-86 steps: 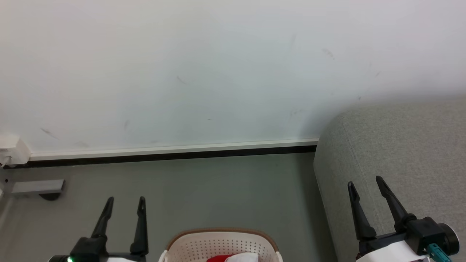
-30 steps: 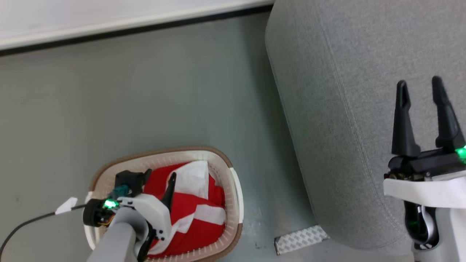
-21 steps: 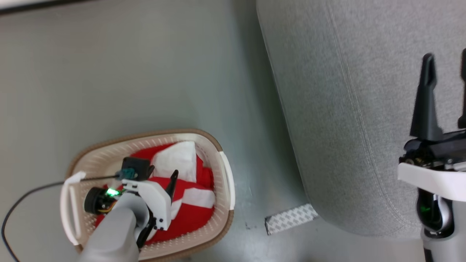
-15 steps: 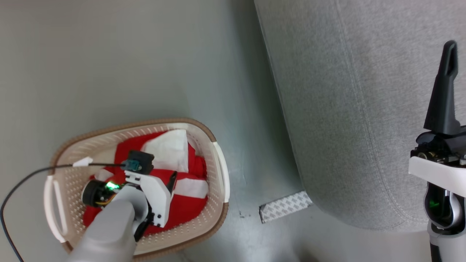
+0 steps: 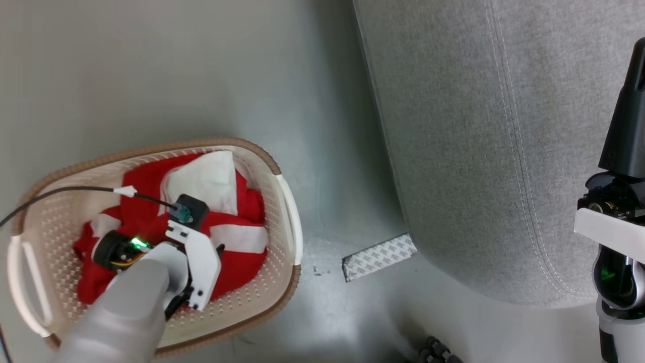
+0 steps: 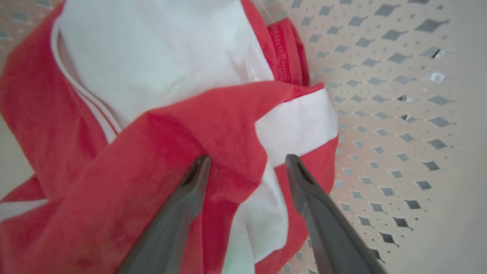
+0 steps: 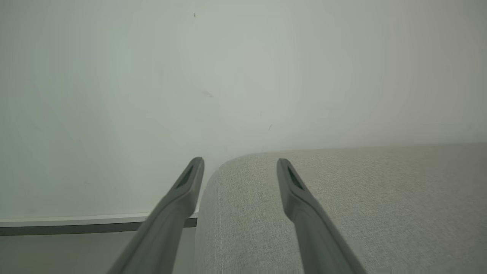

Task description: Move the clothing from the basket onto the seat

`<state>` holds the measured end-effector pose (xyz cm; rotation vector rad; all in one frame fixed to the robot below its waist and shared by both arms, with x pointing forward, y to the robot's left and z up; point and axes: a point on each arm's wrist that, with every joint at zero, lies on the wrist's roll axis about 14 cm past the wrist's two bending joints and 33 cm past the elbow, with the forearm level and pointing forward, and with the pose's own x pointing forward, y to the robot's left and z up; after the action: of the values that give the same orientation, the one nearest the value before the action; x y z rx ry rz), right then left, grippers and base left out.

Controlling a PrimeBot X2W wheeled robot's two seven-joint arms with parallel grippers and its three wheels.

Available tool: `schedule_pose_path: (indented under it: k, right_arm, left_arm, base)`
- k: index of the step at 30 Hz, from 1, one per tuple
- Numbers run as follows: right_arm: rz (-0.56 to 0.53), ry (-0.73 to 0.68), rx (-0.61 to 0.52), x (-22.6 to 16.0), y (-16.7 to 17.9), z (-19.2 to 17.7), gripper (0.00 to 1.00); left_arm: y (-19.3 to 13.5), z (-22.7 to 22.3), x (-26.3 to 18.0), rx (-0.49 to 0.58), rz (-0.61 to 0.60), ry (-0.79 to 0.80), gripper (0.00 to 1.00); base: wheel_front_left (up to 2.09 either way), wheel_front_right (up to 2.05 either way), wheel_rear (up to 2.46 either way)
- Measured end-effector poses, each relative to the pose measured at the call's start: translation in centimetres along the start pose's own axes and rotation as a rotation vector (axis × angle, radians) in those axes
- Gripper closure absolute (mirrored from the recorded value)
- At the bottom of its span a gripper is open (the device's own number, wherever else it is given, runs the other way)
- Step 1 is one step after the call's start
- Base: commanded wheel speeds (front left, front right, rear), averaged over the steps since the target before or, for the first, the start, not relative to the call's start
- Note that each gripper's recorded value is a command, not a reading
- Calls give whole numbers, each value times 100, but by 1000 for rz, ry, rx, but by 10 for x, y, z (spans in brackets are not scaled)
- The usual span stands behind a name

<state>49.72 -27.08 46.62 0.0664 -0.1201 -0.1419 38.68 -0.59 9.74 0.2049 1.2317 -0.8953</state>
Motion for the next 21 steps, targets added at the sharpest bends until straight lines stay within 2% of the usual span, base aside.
schedule_pose_path:
  k: [4, 8, 9, 10, 12, 13, 21]
  right_arm:
    - [-8, 20, -13, -1, -4, -7, 0]
    - [-9, 27, -25, 0, -5, -11, 0]
    - [-3, 30, -29, 0, -4, -13, 0]
    - [3, 32, -31, 1, -2, -15, 0]
    - [12, 35, -29, 2, 2, -19, 0]
    - [14, 39, -29, 3, 2, -21, 0]
    - [19, 26, -24, 4, 5, -17, 0]
  left_arm:
    - [-6, -14, 10, 23, -28, 56, 0]
    - [6, -16, 18, 39, -14, 75, 0]
    - [7, -15, 19, 38, -11, 69, 9]
    - [7, -16, 19, 34, -12, 72, 52]
    - [6, -22, 20, 24, -15, 77, 82]
    - [7, -24, 20, 23, -13, 81, 100]
    - [14, -24, 14, 4, 9, 66, 100]
  base:
    - [0, 0, 0]
    - [7, 7, 7]
    - [15, 15, 15]
    - [12, 12, 12]
    - [7, 7, 7]
    - [1, 1, 1]
    - [0, 0, 0]
